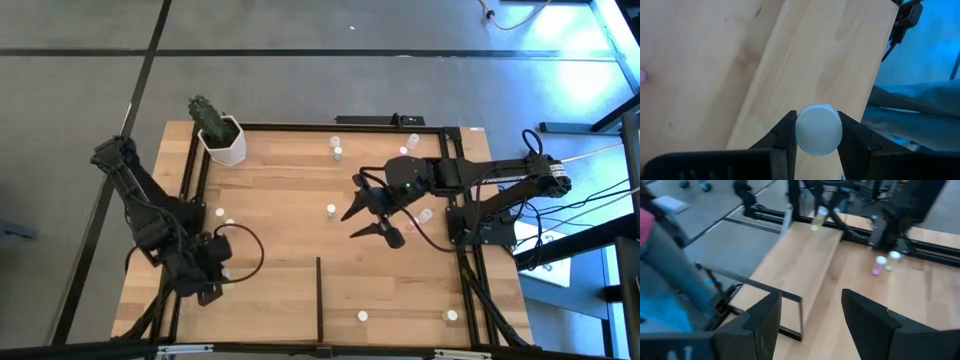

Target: Pick and place medicine bottles onto shelf by color

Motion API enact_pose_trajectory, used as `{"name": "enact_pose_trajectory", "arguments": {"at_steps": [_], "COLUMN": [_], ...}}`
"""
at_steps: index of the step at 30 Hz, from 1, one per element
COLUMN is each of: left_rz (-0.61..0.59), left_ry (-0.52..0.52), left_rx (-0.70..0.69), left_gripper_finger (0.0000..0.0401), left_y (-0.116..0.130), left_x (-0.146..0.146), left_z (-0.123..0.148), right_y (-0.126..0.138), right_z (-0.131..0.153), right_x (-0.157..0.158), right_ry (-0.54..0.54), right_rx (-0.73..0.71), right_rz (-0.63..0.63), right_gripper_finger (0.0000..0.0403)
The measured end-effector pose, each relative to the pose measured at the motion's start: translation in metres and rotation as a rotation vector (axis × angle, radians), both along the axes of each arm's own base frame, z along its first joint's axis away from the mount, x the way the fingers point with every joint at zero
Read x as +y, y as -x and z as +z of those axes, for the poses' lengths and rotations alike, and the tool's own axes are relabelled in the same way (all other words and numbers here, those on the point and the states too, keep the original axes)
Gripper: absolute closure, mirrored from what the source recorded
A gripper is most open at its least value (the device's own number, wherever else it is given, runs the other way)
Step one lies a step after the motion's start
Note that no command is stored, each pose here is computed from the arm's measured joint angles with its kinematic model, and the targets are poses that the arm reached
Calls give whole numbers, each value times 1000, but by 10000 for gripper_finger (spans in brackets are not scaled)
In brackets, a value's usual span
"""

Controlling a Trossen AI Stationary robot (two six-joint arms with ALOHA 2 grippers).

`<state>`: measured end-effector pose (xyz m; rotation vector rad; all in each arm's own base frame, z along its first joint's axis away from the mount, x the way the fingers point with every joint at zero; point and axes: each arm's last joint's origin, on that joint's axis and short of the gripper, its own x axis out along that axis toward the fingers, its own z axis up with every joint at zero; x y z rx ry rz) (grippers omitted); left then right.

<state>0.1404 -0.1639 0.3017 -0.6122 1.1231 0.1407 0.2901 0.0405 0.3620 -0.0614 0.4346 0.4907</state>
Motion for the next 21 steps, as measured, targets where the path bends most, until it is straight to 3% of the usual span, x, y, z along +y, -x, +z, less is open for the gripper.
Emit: {"name": "enact_pose_trajectory", "arguments": {"at_steps": [21], "left_rz": [-207], "left_ry": [-12], "left_rx": [7], "left_gripper_finger": [306], "left_y": [21], "left_x": [-52], "left_z": [-20], "right_y": [1], "right_z": [-1], "right_x": [1], "right_ry": [17], "right_rx": [2], "right_rz": [39], "right_gripper_finger": [192]}}
